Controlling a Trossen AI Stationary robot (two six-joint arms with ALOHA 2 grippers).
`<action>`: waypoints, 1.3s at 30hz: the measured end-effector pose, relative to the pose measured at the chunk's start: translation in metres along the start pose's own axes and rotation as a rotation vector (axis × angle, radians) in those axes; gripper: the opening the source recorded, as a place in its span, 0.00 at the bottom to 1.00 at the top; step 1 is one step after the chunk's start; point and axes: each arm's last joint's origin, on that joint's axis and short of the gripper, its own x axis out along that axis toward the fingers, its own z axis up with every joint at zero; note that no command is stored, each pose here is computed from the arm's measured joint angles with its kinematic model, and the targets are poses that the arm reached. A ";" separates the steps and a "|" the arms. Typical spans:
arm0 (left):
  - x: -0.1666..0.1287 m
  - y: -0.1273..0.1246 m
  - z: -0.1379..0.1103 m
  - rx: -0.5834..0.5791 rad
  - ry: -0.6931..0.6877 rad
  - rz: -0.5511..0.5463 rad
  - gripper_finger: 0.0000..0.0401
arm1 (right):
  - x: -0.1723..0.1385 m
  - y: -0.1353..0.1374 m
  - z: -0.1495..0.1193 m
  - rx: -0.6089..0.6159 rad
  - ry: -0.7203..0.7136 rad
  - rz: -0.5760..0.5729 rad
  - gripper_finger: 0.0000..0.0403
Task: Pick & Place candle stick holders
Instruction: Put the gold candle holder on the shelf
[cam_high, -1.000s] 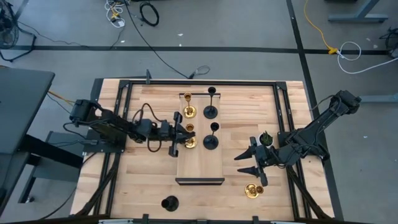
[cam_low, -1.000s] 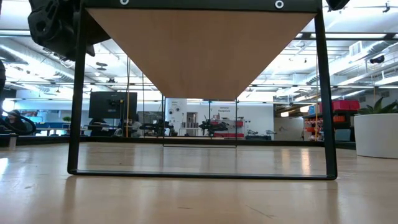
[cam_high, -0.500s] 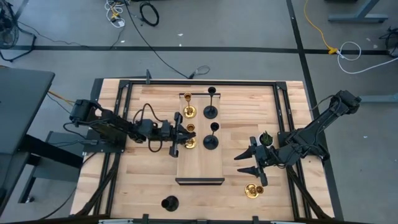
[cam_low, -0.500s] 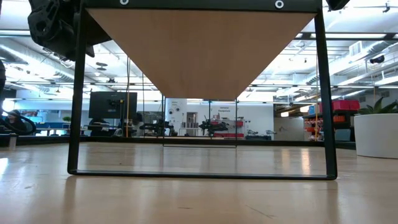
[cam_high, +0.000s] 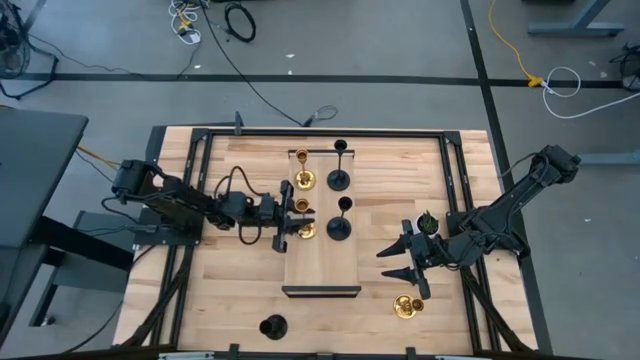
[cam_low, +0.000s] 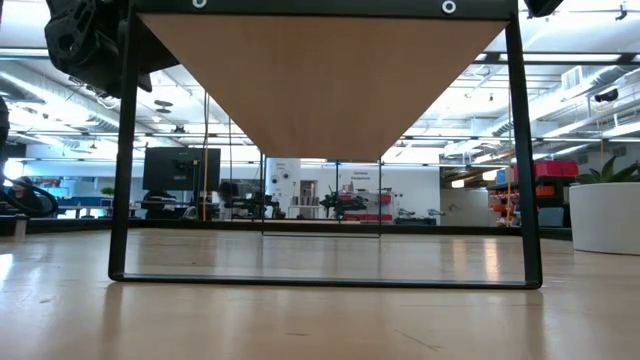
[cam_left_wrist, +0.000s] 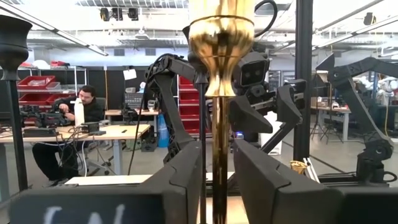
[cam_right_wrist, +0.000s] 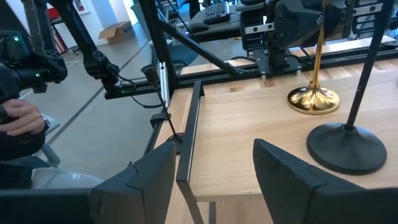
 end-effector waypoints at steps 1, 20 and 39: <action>0.000 0.000 0.000 0.000 0.000 0.000 0.26 | 0.000 0.000 0.000 0.000 0.000 0.000 0.54; 0.000 0.000 0.002 -0.006 -0.001 -0.001 0.56 | 0.000 0.000 0.000 0.004 0.000 0.001 0.54; -0.026 -0.011 0.038 -0.043 0.330 -0.049 0.56 | -0.022 -0.007 -0.003 0.236 0.181 0.126 0.54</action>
